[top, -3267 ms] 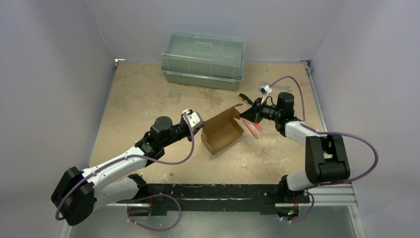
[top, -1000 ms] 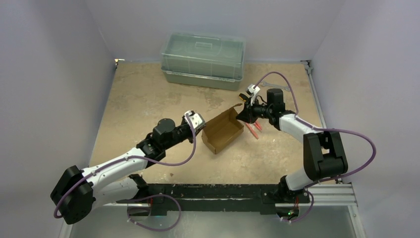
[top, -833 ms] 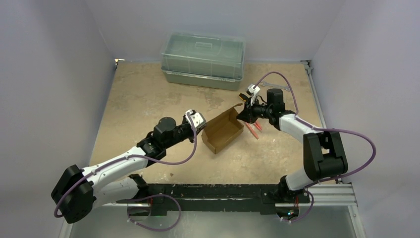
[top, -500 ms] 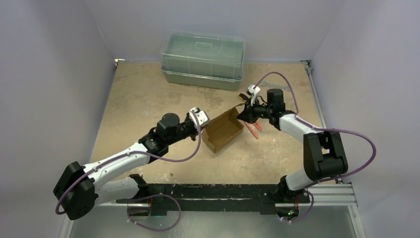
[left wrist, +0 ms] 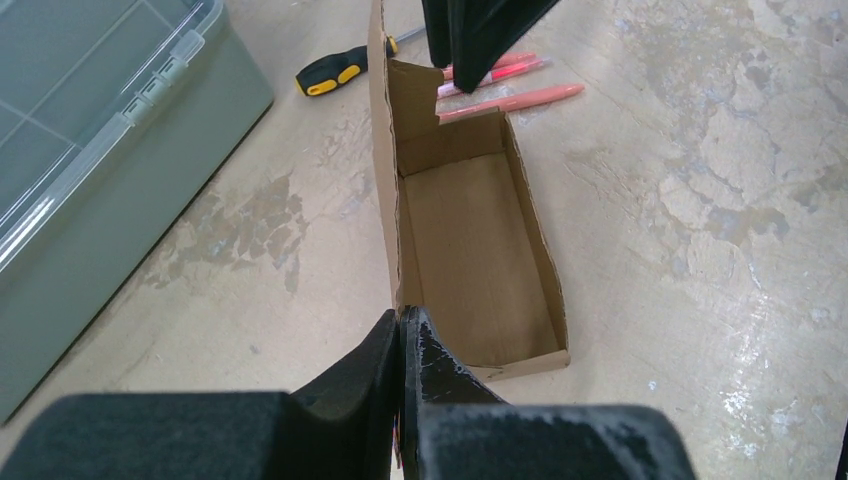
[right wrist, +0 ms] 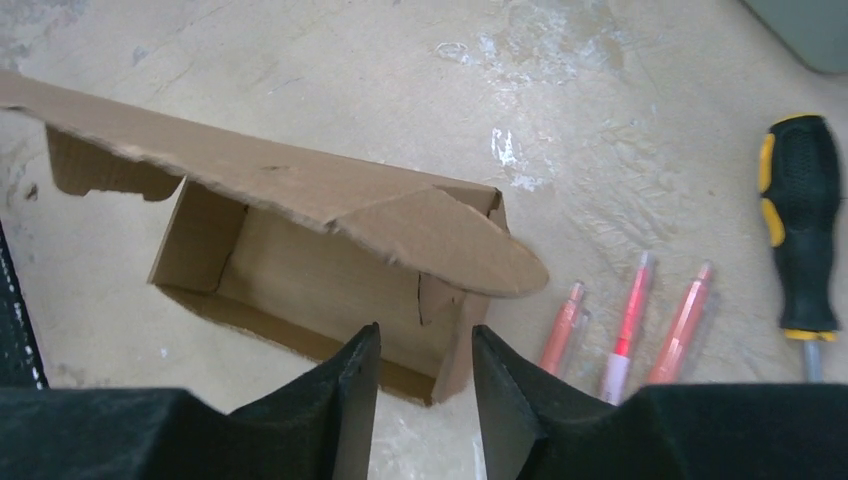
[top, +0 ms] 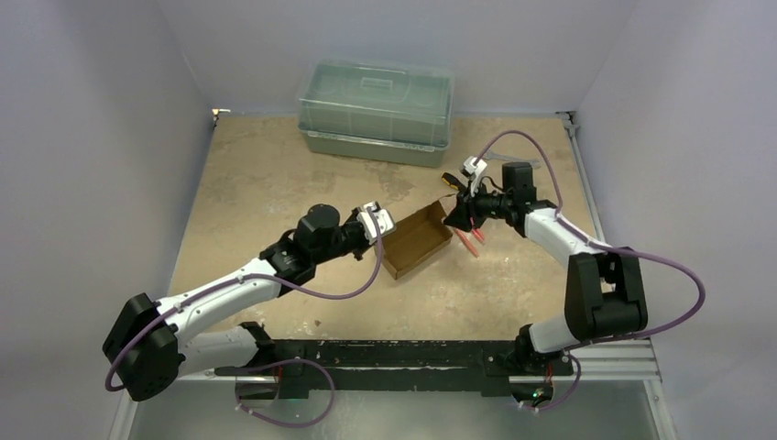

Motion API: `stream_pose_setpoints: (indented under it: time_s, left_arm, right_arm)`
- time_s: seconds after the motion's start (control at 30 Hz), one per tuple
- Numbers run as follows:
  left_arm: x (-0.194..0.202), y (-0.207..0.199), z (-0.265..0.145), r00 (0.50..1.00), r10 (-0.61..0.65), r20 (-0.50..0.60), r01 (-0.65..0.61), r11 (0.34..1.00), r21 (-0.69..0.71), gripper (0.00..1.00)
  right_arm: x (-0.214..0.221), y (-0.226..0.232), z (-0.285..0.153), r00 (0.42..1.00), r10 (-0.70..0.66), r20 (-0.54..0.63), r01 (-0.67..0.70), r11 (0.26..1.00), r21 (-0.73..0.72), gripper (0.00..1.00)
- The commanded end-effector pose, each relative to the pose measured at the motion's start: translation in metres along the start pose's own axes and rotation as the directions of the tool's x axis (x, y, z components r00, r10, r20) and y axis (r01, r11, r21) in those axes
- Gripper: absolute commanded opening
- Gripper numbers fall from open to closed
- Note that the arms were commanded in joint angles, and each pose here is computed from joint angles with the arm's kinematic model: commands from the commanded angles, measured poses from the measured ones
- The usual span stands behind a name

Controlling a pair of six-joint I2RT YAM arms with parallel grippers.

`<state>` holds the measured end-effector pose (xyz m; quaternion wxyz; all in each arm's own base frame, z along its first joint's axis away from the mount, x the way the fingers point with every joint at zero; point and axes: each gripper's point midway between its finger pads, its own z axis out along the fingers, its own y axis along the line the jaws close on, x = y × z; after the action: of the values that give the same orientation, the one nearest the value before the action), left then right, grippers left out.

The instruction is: Fold the paper box

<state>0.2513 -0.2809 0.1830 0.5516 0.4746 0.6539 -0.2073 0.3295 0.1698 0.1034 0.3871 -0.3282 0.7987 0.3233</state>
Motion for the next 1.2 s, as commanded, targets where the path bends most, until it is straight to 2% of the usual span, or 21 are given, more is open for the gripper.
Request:
stream_pose_setpoints:
  time_s: [0.0,0.1,0.17,0.23,0.3,0.4,0.5,0.57,0.73,0.87,1.17]
  left_arm:
    - [-0.009,-0.001,0.002,0.999,0.041,0.001,-0.041,0.999,0.025,0.0]
    - [-0.008,-0.001,0.002,0.999,0.046,-0.003,-0.046,0.999,0.026,0.0]
    - [-0.008,-0.001,0.002,0.999,0.051,-0.007,-0.051,0.998,0.03,0.0]
    - [-0.008,-0.001,0.001,0.998,0.059,-0.015,-0.059,0.998,0.033,0.0]
    - [-0.007,-0.001,0.001,0.998,0.066,-0.019,-0.066,0.997,0.036,0.0]
    - [-0.007,-0.002,0.001,0.997,0.071,-0.02,-0.07,0.997,0.043,0.0]
    - [-0.007,-0.001,0.002,0.997,0.073,-0.019,-0.073,0.997,0.041,0.0]
    - [-0.008,-0.002,0.003,0.997,0.07,-0.015,-0.069,0.997,0.043,0.0]
    - [-0.01,-0.002,0.004,0.998,0.067,-0.009,-0.066,0.997,0.046,0.0]
    - [-0.01,-0.002,0.005,0.998,0.065,-0.008,-0.065,0.997,0.046,0.0]
    - [-0.011,-0.002,0.008,0.999,0.049,0.004,-0.049,0.998,0.044,0.0]
  right_arm:
    - [-0.03,0.009,-0.035,0.987,-0.158,0.042,0.16,0.986,-0.052,0.44]
    - [-0.037,0.021,-0.058,0.955,-0.29,0.058,0.295,0.949,-0.11,0.47]
    - [-0.044,0.032,-0.072,0.911,-0.407,0.071,0.413,0.9,-0.141,0.56]
    - [-0.051,0.042,-0.083,0.819,-0.564,0.104,0.574,0.804,-0.157,0.71]
    - [-0.058,0.059,-0.092,0.699,-0.693,0.176,0.715,0.676,-0.181,0.95]
    - [-0.077,0.075,-0.096,0.547,-0.794,0.266,0.837,0.524,-0.157,0.99]
    - [-0.092,0.087,-0.08,0.466,-0.849,0.25,0.882,0.425,-0.204,0.99]
    - [-0.094,0.095,-0.067,0.45,-0.858,0.249,0.885,0.39,-0.255,0.96]
    - [-0.101,0.1,-0.039,0.475,-0.85,0.228,0.862,0.397,-0.315,0.8]
    - [-0.091,0.099,-0.02,0.465,-0.869,0.168,0.851,0.386,-0.355,0.67]
    - [-0.086,0.093,0.004,0.44,-0.892,0.099,0.852,0.381,-0.359,0.46]
